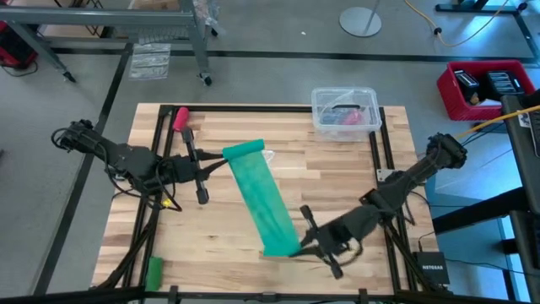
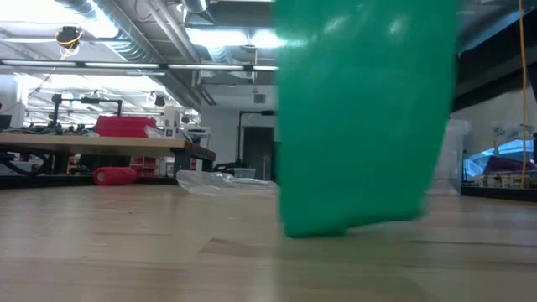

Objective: Roll bandage
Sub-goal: Roll the green bandage

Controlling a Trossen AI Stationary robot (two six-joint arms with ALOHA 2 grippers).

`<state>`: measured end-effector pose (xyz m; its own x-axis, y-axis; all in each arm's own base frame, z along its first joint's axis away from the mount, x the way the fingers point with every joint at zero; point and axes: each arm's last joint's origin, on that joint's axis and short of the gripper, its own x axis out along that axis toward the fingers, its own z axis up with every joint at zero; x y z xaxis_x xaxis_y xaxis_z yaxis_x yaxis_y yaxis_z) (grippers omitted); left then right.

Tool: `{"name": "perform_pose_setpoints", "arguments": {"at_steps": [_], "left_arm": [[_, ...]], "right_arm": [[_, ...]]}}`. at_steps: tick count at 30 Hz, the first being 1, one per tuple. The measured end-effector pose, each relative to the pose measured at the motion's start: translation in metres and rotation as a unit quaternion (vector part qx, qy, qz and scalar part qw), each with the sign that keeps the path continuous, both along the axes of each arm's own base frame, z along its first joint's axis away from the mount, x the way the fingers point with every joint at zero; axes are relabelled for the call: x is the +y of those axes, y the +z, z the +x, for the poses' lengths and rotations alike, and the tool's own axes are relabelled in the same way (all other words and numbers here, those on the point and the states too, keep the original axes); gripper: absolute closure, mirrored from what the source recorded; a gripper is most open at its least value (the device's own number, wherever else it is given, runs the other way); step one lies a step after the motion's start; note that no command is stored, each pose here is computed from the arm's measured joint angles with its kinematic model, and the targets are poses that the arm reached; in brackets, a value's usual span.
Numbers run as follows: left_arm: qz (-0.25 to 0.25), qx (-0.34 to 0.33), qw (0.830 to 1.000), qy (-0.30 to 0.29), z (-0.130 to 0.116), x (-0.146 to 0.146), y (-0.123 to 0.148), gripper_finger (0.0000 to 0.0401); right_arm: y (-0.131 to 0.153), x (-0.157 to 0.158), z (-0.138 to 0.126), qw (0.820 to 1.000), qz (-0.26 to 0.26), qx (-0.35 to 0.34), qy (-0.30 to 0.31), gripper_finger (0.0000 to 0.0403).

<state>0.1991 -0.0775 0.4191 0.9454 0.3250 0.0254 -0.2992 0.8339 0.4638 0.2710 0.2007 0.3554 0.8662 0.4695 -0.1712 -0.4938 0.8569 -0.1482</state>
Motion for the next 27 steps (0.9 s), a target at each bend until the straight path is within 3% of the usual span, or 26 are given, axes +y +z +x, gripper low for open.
{"name": "perform_pose_setpoints", "arguments": {"at_steps": [13, 27], "left_arm": [[0.000, 0.059, 0.998, 0.002, 0.008, -0.004, -0.029, 0.0384], [0.002, 0.151, 0.989, -0.008, 0.054, -0.028, -0.079, 0.0384]], "right_arm": [[0.076, 0.017, -0.024, 0.995, -0.004, -0.095, -0.007, 0.0402], [0.126, 0.006, -0.033, 0.985, 0.009, -0.164, -0.046, 0.0402]]}}
